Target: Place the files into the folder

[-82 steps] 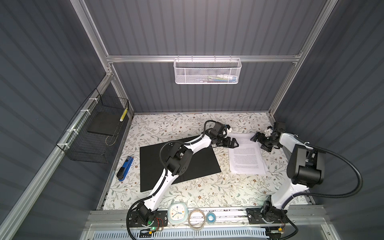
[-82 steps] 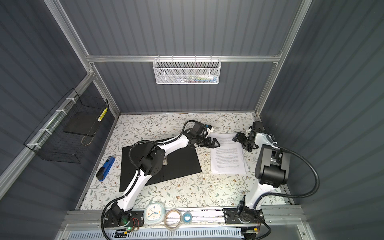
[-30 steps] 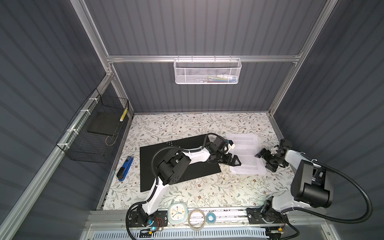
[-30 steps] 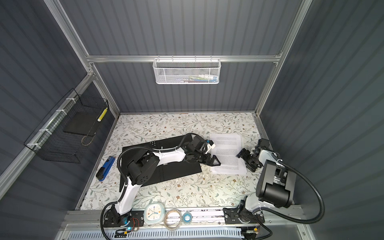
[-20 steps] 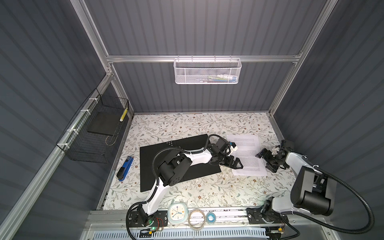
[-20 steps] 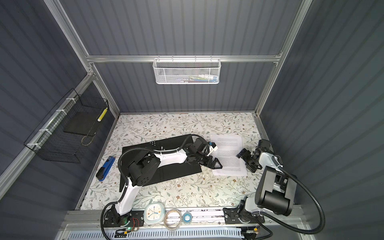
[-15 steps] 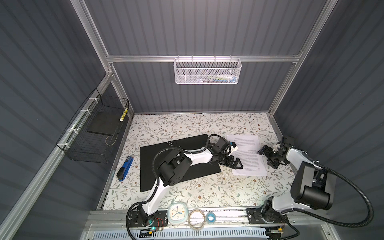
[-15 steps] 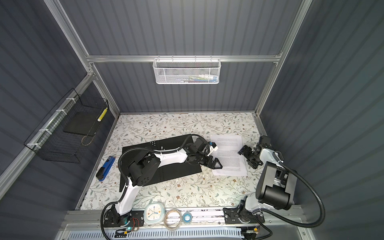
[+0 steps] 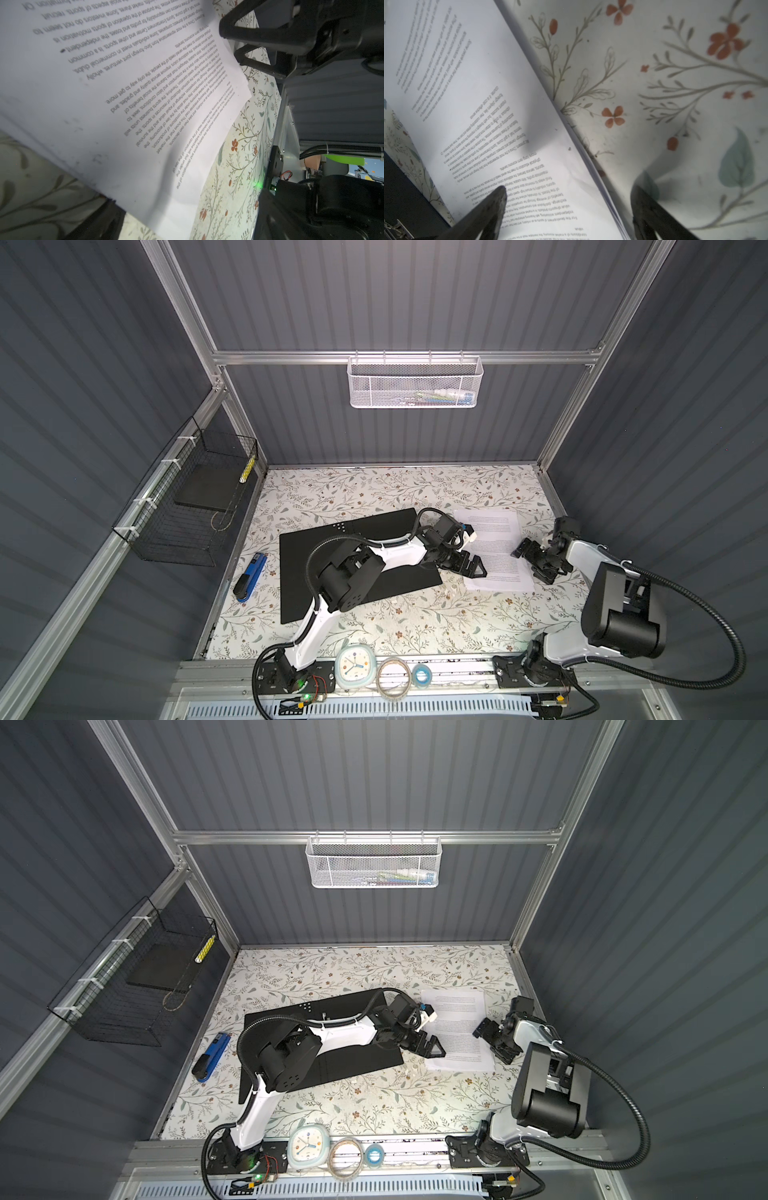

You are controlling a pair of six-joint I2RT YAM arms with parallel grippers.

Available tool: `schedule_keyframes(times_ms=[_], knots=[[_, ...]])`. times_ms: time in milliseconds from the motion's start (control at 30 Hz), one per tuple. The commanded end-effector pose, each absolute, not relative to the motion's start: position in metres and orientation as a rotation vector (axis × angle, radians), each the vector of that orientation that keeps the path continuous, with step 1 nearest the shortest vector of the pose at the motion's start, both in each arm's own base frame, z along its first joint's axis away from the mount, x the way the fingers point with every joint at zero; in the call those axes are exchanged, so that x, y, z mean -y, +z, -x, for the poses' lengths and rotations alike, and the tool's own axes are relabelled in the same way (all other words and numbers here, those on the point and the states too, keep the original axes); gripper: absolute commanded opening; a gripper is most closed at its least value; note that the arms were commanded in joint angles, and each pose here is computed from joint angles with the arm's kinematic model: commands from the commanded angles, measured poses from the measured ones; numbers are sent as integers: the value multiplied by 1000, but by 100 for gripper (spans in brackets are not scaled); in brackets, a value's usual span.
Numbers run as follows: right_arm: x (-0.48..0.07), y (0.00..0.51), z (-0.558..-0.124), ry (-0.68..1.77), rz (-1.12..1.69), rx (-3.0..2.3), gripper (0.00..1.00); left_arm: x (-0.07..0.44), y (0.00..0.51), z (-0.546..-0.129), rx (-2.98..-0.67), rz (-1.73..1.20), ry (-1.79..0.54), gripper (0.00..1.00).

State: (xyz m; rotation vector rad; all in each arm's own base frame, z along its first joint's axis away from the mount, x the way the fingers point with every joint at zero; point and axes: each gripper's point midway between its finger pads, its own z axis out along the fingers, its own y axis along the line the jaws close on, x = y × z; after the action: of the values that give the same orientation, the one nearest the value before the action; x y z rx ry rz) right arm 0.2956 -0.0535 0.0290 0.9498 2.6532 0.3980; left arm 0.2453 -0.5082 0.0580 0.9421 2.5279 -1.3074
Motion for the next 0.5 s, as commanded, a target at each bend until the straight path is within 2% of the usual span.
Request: schedule_keyframes(times_ms=[0,133,300,467], knots=[[40,26,-287,471,-974,-2655,93,494,11,-235,-2680,-941,-1210,99],[34,36,-283,483,-960,-2633,93,494,6,-235,-2702,-923,-1204,99],[49,52,-280,341,-930,-2631,94,487,0,-238,-2753,-890,-1123,100],[66,76,-290,214,-869,-2607,95,468,19,-262,-2793,-796,-1019,99]])
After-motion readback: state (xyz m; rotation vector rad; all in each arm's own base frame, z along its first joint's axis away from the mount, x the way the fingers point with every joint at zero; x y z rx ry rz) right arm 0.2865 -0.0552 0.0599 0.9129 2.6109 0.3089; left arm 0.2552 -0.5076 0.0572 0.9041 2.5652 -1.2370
